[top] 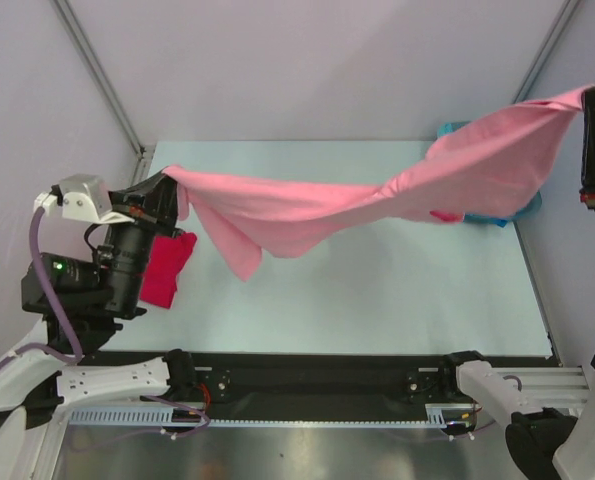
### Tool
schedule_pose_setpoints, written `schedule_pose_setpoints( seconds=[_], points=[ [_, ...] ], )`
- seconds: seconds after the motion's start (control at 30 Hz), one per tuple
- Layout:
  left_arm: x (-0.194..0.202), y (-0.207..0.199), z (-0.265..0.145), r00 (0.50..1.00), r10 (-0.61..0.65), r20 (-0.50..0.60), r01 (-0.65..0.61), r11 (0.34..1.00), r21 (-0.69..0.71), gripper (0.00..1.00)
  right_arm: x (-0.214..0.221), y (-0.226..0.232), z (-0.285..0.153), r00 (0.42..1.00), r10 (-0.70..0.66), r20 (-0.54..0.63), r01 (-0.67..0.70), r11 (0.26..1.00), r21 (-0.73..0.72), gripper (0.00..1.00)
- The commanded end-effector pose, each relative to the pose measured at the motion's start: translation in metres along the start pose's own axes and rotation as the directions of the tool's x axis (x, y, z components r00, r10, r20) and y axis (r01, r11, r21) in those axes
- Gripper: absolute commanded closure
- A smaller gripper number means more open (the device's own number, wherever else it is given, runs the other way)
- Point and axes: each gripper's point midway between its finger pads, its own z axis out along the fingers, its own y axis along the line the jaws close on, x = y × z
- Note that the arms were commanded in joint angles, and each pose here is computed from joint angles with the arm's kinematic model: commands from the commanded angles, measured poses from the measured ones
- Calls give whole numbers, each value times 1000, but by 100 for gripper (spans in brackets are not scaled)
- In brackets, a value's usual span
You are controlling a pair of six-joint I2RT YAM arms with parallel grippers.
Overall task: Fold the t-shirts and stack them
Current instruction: Flatten the tshirt out
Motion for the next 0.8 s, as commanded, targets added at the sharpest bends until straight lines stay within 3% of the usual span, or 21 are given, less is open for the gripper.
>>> schedule_pose_setpoints(
  seconds=[0.0,0.13,0.4,0.5,0.6,0.77],
  points=[
    [-25,0,-3,996,-68,63,65,997,43,100,3,3,-4,1000,-11,17,11,999,-35,100],
    [-23,1,-6,994,-92,62,88,995,55,100,12,-7,-11,999,-10,-32,11,1000,25,100],
    [-19,-3,-7,994,-92,57,88,993,74,100,-9,-4,-7,1000,-22,-8,22,999,49,100],
    [-3,2,1,997,-44,65,45,999,-14,100,23,-27,7,997,-17,-71,25,995,99,100],
    [28,4,18,996,80,26,-77,993,-91,100,59,-55,19,993,-16,-121,36,985,166,100],
    [76,6,48,996,65,-54,-71,990,-120,100,148,-101,21,965,46,-258,24,965,260,100]
  ],
)
